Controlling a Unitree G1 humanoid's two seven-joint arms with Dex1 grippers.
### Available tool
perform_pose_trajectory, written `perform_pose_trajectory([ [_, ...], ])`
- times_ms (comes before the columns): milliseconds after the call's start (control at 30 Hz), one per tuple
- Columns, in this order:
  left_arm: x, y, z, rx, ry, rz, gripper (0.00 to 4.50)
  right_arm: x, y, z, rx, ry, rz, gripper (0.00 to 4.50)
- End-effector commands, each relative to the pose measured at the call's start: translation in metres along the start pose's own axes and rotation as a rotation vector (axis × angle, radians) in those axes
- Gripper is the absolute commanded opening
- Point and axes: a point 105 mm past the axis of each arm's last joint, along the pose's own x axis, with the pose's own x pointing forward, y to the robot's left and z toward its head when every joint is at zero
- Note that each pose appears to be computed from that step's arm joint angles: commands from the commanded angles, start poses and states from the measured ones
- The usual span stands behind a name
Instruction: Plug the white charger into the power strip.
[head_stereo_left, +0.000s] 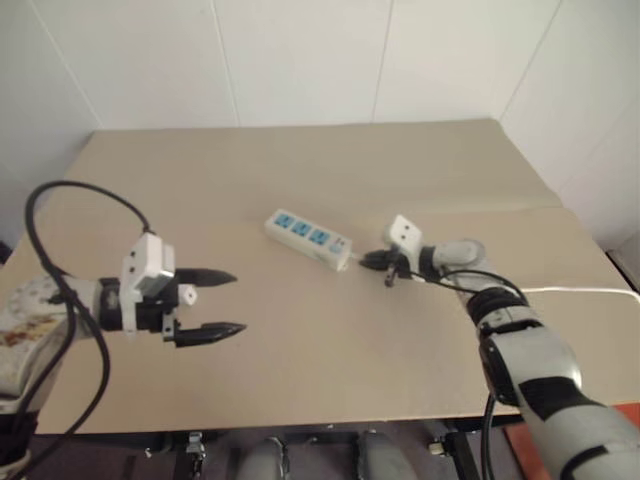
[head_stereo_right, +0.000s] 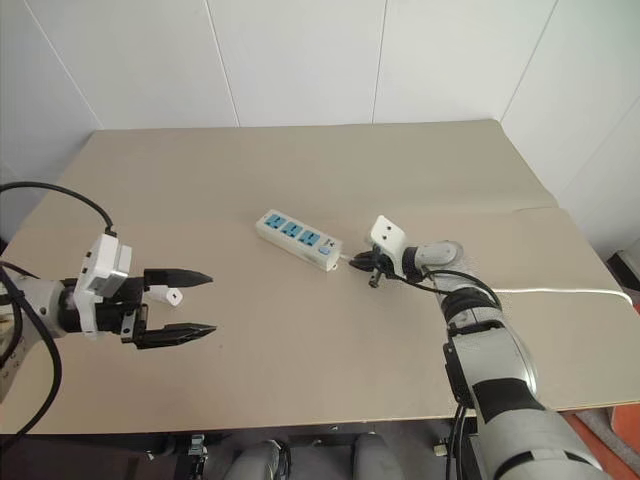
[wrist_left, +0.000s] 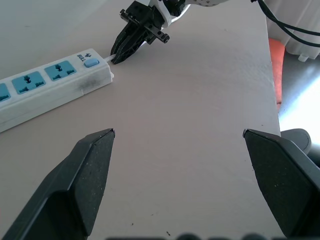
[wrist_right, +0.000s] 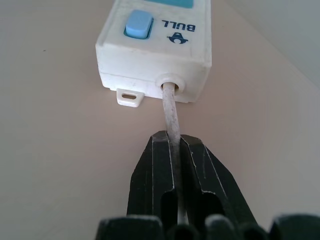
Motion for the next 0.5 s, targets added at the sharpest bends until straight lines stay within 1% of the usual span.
perform_pose_trajectory([
  [33,-0.002,0.000,0.007,0.047,-0.005,0.004,4.50,-0.026,0.010,0.004,-0.067,-0.067,0.025,0.01],
  [100,-0.004,0.002,0.005,0.031,-0.009,0.023,4.50,-0.046,0.029,-0.001,-0.082,-0.071,0.044,0.01],
  [167,-0.005,0.003,0.003,0.024,0.001,0.024,4.50,-0.060,0.043,-0.007,-0.068,-0.050,0.029,0.01],
  [233,-0.005,0.003,0.001,0.031,0.016,0.009,4.50,-0.066,0.052,-0.010,-0.038,-0.039,0.002,0.01],
  [333,-0.002,0.005,0.001,0.040,0.019,-0.007,4.50,-0.063,0.055,-0.011,0.051,-0.054,-0.067,0.01],
  [400,0.000,0.008,0.002,0.046,0.021,-0.008,4.50,-0.060,0.060,-0.013,0.052,-0.033,-0.075,0.74],
  [467,0.000,0.011,0.003,0.048,0.020,-0.010,4.50,-0.060,0.064,-0.010,0.060,-0.043,-0.089,1.35],
  [500,0.000,0.012,0.003,0.049,0.021,-0.011,4.50,-0.060,0.063,-0.006,0.073,-0.062,-0.105,1.73],
])
